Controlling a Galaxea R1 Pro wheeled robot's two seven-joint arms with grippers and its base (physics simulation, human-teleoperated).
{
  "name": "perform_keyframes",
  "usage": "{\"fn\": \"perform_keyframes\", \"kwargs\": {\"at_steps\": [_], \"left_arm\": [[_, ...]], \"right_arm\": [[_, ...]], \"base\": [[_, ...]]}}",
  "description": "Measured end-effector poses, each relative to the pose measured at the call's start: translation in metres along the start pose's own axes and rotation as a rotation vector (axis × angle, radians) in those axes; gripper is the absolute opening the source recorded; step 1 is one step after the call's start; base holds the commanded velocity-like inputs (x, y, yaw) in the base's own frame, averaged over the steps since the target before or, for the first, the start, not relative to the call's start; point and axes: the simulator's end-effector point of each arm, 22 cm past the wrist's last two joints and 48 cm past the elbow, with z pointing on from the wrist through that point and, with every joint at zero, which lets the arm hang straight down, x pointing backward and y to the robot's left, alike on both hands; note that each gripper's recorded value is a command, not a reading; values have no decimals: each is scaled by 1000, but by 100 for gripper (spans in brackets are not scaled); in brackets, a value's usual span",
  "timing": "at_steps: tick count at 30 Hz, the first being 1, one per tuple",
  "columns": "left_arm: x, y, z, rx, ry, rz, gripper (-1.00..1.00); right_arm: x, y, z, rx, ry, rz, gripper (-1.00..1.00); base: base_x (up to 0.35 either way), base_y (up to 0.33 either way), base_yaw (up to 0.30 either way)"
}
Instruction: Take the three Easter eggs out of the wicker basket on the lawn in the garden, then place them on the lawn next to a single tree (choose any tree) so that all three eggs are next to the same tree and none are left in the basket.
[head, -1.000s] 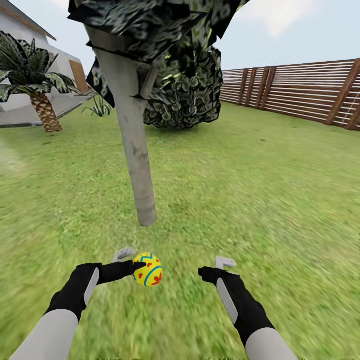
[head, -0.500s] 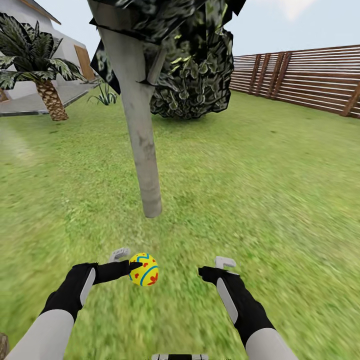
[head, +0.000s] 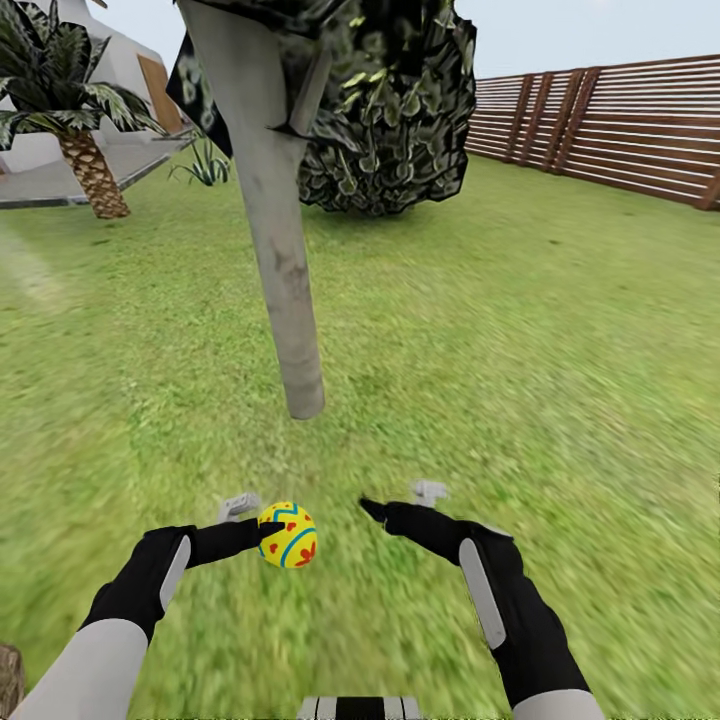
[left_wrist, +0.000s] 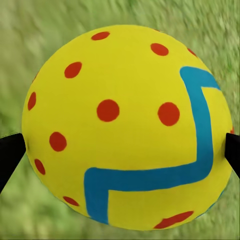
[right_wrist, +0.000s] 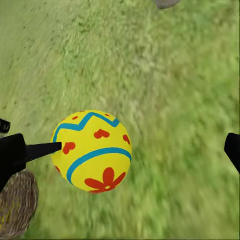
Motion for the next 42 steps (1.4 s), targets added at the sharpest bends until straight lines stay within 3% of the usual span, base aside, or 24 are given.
{"fn": "perform_keyframes", "kwargs": {"at_steps": [8,28,42], "left_arm": [[14,9,11,-5,28,-17,-100],[13,9,10,-6,27,-17,-100],[27,19,21,-13,54,-32,-100]], "right_arm": [[9,-16,2,0,4,39,100],[11,-19,3,15,10,30,100],[25,-30,10,25,34,47,100]], "base": [[0,0,0],[173,14,0],[9,-8,0]]}}
